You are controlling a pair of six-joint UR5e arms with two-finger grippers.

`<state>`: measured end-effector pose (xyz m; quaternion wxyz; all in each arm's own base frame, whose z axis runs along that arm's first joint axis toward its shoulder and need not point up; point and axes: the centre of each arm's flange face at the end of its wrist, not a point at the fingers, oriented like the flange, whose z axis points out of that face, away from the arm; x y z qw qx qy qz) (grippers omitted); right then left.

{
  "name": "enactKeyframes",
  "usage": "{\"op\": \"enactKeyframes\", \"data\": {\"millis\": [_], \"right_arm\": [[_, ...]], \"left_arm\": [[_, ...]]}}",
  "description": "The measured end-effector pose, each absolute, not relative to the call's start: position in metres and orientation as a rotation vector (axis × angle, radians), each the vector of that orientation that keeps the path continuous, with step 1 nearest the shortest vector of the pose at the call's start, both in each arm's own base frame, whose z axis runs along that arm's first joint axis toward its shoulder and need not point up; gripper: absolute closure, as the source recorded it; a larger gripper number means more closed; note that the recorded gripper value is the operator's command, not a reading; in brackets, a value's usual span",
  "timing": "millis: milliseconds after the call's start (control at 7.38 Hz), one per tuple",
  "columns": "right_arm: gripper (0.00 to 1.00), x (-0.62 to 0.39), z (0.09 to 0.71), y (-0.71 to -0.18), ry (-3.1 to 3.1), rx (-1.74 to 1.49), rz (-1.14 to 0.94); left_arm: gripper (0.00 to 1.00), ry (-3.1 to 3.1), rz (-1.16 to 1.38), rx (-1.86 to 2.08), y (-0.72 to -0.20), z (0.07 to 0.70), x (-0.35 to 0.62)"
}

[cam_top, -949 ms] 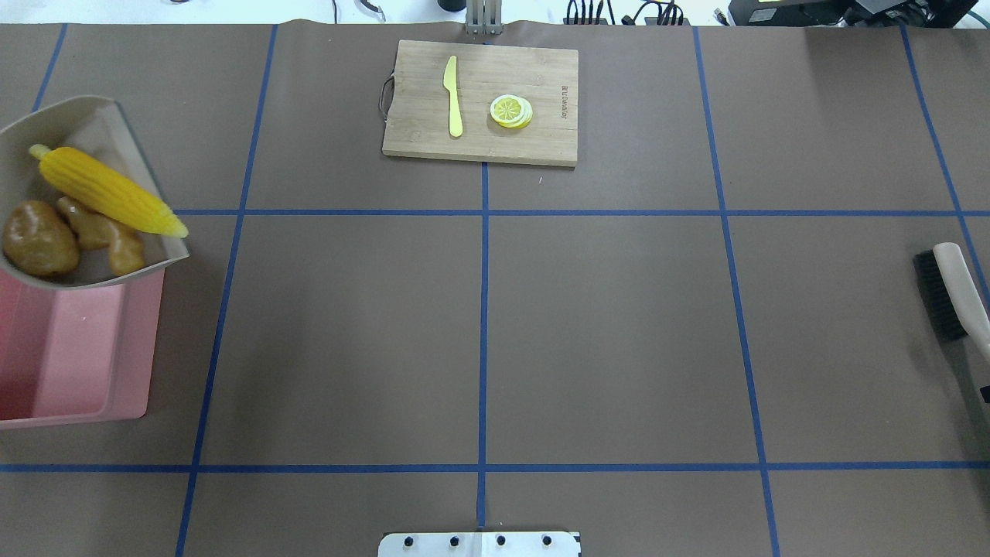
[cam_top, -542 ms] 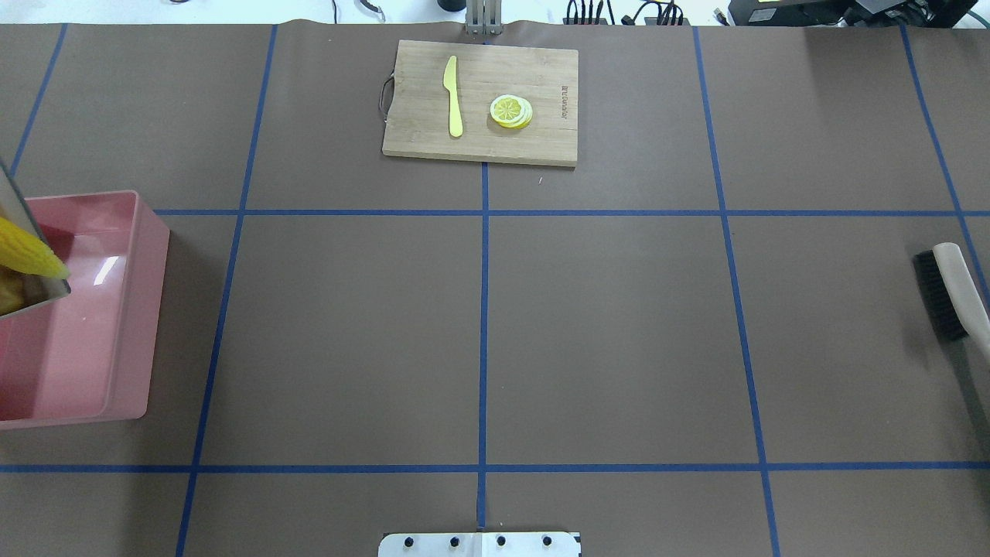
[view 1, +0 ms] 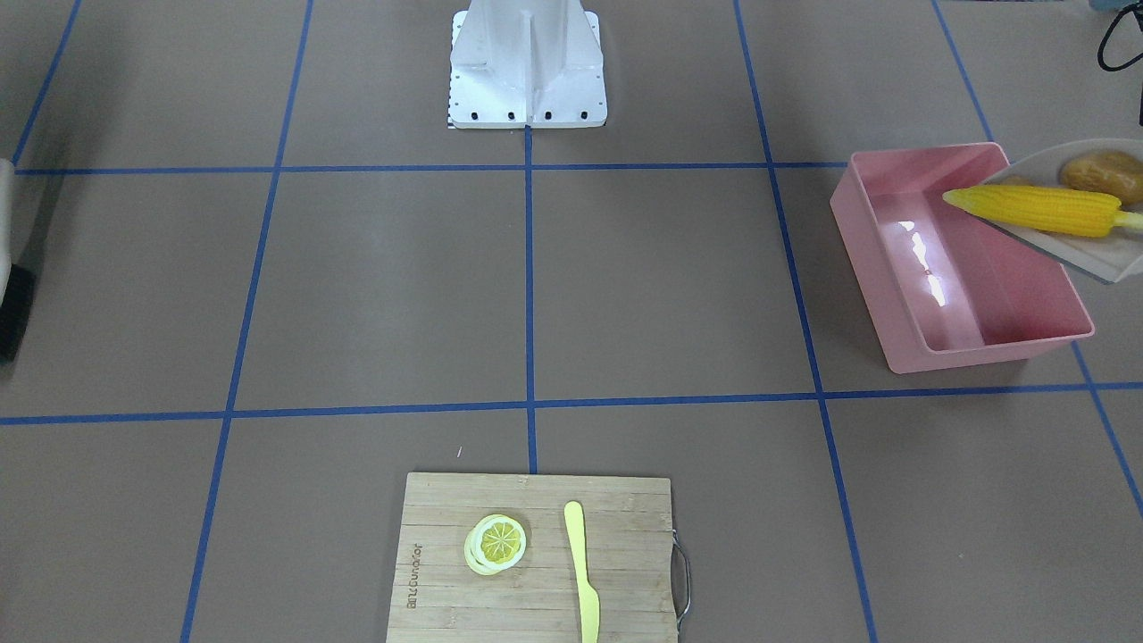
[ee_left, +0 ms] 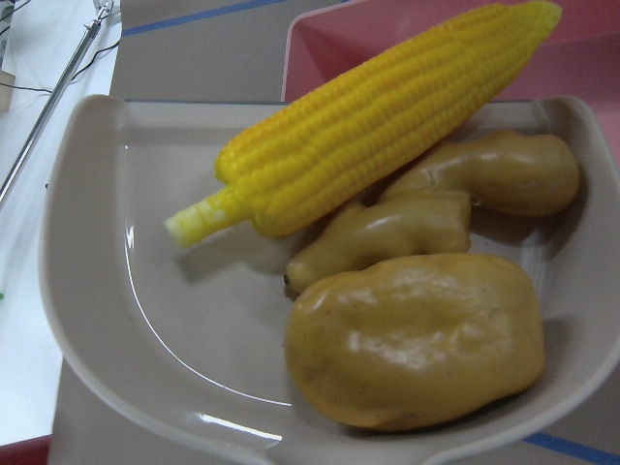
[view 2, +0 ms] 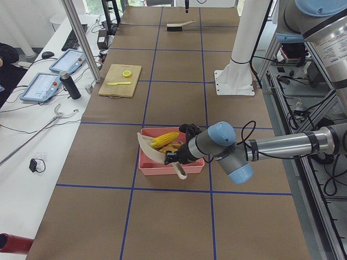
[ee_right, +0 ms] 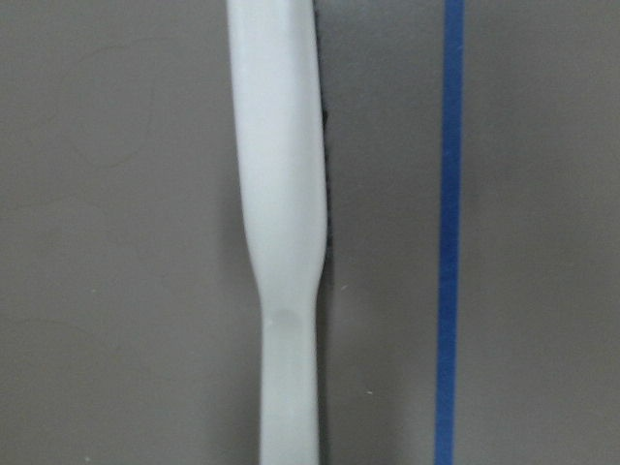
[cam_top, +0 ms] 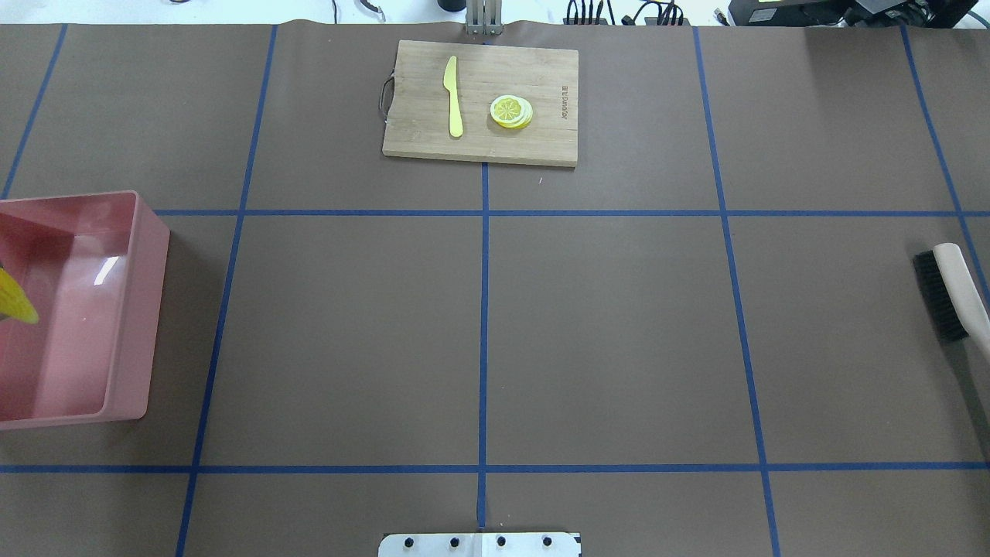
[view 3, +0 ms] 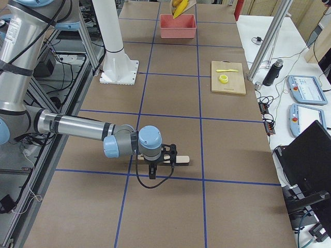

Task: Sweep and dump trash into bin
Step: 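Tilt the dustpan with the left gripper to dump produce into the bin, then bring the empty dustpan back and lower it onto the table with the left gripper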

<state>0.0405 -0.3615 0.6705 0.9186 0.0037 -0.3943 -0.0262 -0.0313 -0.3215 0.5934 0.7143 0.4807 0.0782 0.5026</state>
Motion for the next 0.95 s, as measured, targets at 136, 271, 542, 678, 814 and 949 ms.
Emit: {"op": "enactKeyframes", "data": {"millis": [136,271,542,678,814,949], "right_arm": [[0.0,0.081,0.653,-0.39,-0.788,-0.021,-0.06],[0.0,0.109,0.635,-0.41,-0.761,-0.046,-0.07],[0.0,0.126,0.634,-0.416,-0.735,-0.092,-0.061],[0.0,0.127,0.641,-0.417,-0.732,-0.111,-0.055],[0.0,0.128,0.647,-0.418,-0.728,-0.122,-0.053],[0.0,0.128,0.649,-0.419,-0.724,-0.115,-0.056]], "left_arm": [[1.0,0.062,1.171,1.097,-0.326,0.588,-0.036],[1.0,-0.039,1.225,1.127,-0.33,0.582,-0.04],[1.0,-0.211,1.298,1.174,-0.337,0.569,-0.045],[1.0,-0.259,1.321,1.189,-0.34,0.561,-0.045],[1.0,-0.292,1.338,1.2,-0.343,0.556,-0.045],[1.0,-0.306,1.346,1.203,-0.344,0.554,-0.045]]}}
